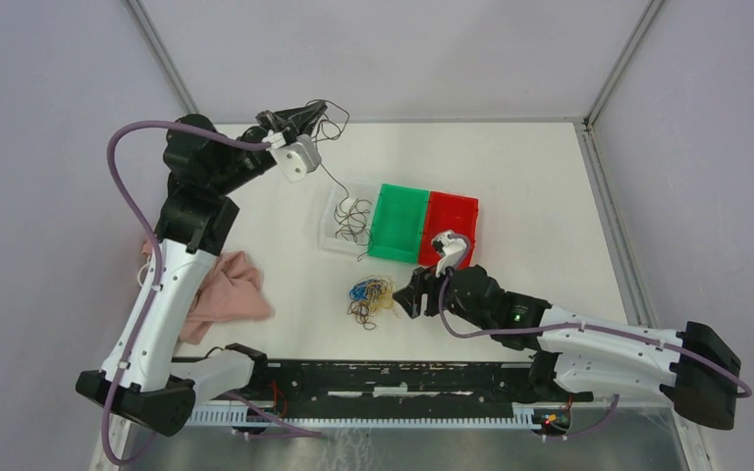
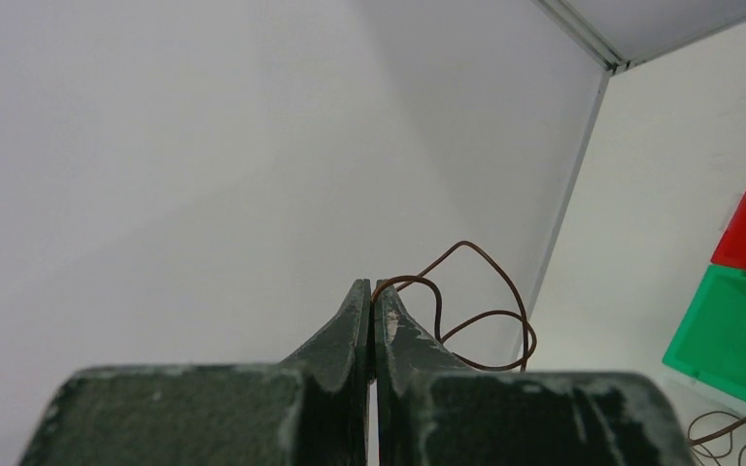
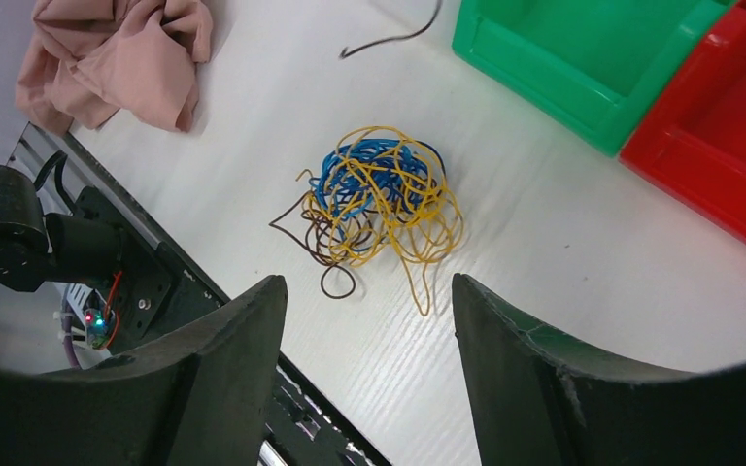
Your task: Untangle the cables
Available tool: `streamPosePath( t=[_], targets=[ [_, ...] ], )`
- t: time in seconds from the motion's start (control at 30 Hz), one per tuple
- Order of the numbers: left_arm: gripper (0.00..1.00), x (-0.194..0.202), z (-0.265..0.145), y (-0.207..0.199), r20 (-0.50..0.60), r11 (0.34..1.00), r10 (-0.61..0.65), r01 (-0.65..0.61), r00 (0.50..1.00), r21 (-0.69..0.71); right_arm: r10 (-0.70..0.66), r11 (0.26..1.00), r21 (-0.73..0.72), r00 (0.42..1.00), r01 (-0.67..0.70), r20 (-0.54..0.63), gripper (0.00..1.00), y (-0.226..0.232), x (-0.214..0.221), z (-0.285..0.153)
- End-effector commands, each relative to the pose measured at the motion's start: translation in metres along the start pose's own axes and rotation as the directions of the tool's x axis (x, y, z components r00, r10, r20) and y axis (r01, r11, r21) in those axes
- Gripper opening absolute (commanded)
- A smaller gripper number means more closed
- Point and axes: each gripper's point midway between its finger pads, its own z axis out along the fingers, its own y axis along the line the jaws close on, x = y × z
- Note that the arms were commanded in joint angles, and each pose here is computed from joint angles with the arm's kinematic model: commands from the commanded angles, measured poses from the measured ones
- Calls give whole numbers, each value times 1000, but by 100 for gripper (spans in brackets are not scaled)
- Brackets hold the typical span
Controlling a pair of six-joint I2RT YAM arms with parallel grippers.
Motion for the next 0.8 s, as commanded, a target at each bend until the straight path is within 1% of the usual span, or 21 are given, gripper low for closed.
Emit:
streamPosePath(
  t=[0.0,0.13,0.33,0.6,0.77],
  targets=[
    [4,7,4,4,-23,996,85,-86,996,-3,14,999,52,999,-16,40,70,-11,-7,-9],
    [4,15,9,8,-43,995,96,-96,994,-9,21,998,53,999,-23,47,70,-13,-6,-11],
    [4,23,16,19,-62,991,121,-125,991,-53,27,998,56,999,-29,40,70,-14,-3,-9],
    [3,56,28,24,-146,980,165,-178,975,-83,36,998,50,998,-39,46,70,-13,-4,-10],
    [3,74,40,29,-176,970,209,-227,962,-89,37,998,55,998,-40,50,70,-14,-5,-12]
  ],
)
